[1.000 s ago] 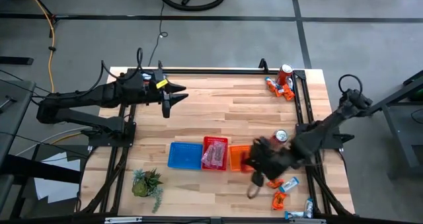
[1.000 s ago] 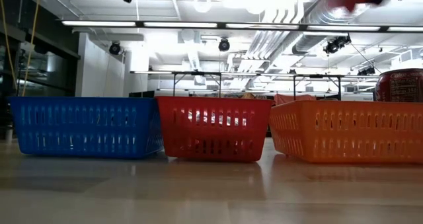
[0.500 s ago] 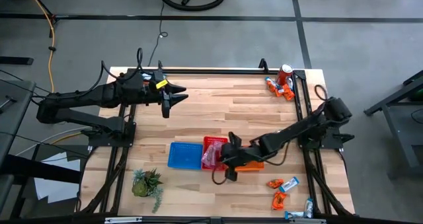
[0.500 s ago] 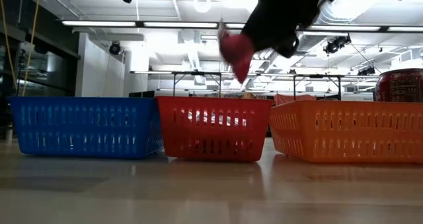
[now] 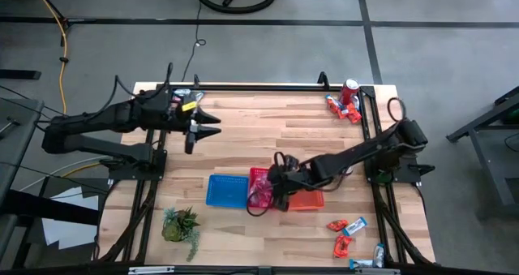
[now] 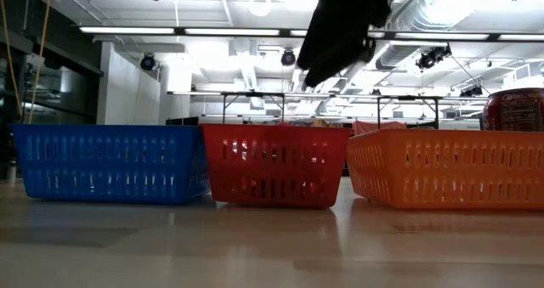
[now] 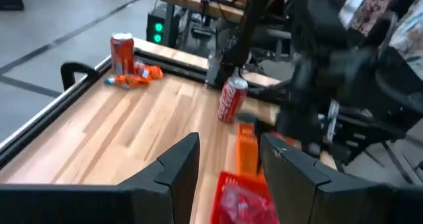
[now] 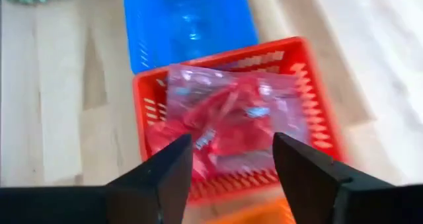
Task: Sort candy
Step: Put the white candy pack into the blue bin
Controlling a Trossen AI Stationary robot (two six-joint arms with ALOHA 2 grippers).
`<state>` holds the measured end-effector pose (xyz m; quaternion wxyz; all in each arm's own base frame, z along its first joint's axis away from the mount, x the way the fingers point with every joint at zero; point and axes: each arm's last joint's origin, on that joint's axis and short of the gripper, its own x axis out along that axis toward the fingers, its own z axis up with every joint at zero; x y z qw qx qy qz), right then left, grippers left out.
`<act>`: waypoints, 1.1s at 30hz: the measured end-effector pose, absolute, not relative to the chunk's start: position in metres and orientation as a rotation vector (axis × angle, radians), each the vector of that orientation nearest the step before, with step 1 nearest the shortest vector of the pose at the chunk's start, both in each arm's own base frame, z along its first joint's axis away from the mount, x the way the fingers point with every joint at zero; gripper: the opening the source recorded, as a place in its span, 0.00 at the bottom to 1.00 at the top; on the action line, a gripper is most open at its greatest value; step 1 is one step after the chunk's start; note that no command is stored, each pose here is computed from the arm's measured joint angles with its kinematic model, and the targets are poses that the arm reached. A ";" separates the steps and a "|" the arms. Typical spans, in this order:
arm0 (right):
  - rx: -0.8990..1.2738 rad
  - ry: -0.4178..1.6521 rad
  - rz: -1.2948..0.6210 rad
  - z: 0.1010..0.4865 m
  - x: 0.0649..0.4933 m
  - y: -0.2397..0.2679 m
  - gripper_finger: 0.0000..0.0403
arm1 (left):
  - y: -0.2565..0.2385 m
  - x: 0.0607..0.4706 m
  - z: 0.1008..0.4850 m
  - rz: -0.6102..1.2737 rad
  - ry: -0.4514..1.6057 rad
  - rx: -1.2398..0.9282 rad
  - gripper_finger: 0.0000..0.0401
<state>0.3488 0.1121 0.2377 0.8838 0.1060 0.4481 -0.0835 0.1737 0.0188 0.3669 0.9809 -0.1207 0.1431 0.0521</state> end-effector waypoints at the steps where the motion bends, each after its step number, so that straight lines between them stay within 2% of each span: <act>1: 0.205 0.949 -0.196 0.245 0.347 0.110 0.53 | 0.018 0.168 0.367 0.108 0.301 -0.238 0.37; 7: 0.088 1.017 -0.359 0.286 0.320 0.095 0.54 | 0.023 0.152 0.363 0.283 0.352 -0.235 0.37; 14: 0.213 0.988 -0.530 0.307 0.276 0.050 0.54 | 0.057 0.173 0.337 0.511 0.513 -0.387 0.37; 17: 0.298 0.939 -0.567 0.304 0.261 0.028 0.54 | 0.086 0.182 0.313 0.598 0.671 -0.475 0.37; 22: 0.378 0.892 -0.516 0.283 0.247 0.001 0.54 | 0.145 0.188 0.268 0.789 0.887 -0.609 0.37; 29: 0.370 0.886 -0.368 0.250 0.243 -0.030 0.54 | 0.198 0.181 0.218 1.065 1.044 -0.739 0.37; 33: 0.370 0.860 -0.315 0.243 0.243 -0.045 0.54 | 0.215 0.176 0.198 1.213 1.058 -0.817 0.37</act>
